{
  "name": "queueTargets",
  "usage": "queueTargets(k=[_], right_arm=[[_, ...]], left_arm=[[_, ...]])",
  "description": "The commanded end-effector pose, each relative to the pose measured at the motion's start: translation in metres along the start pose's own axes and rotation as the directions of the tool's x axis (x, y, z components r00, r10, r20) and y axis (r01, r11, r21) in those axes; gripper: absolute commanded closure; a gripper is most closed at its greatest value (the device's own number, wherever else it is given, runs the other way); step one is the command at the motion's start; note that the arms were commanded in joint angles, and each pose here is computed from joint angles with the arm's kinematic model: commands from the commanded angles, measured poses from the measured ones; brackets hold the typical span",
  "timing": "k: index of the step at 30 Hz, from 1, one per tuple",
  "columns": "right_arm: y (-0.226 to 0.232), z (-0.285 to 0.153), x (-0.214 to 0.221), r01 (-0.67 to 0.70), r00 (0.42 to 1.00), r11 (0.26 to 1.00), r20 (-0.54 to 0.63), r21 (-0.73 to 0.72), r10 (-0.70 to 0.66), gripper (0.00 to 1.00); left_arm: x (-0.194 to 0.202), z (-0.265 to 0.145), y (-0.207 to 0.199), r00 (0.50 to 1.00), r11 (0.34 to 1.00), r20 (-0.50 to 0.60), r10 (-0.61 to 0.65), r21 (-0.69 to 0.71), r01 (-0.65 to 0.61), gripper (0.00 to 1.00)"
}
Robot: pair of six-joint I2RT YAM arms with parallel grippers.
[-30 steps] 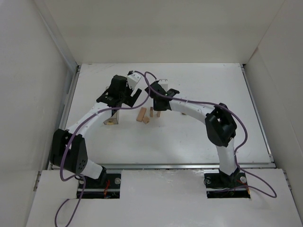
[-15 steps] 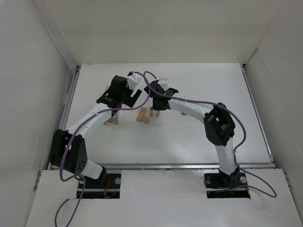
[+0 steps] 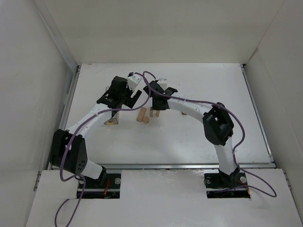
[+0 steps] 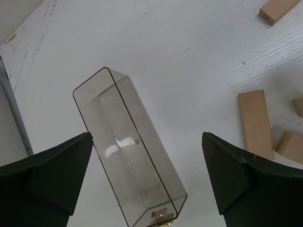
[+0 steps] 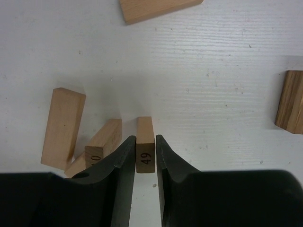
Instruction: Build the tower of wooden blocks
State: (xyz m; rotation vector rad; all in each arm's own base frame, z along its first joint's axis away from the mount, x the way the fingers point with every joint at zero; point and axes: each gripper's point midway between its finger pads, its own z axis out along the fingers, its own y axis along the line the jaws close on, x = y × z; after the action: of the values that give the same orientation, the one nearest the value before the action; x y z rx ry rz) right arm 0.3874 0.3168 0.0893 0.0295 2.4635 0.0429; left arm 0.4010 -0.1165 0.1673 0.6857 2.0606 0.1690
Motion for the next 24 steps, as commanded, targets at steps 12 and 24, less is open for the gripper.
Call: queueTargets(k=[12, 24], right_arm=[[0.0069, -0.0013, 0.0025, 0.018, 1.000, 1.000, -0.007, 0.005, -0.018, 0.66], [0.0038, -0.0052, 0.0032, 0.023, 1.000, 1.000, -0.014, 0.011, -0.022, 1.00]], left_arm=[[-0.0191, -0.0125, 0.0092, 0.997, 0.999, 0.076, 0.001, -0.032, 0.001, 0.00], [-0.0173, -0.0114, 0.0087, 0.997, 0.999, 0.076, 0.011, -0.033, -0.008, 0.00]])
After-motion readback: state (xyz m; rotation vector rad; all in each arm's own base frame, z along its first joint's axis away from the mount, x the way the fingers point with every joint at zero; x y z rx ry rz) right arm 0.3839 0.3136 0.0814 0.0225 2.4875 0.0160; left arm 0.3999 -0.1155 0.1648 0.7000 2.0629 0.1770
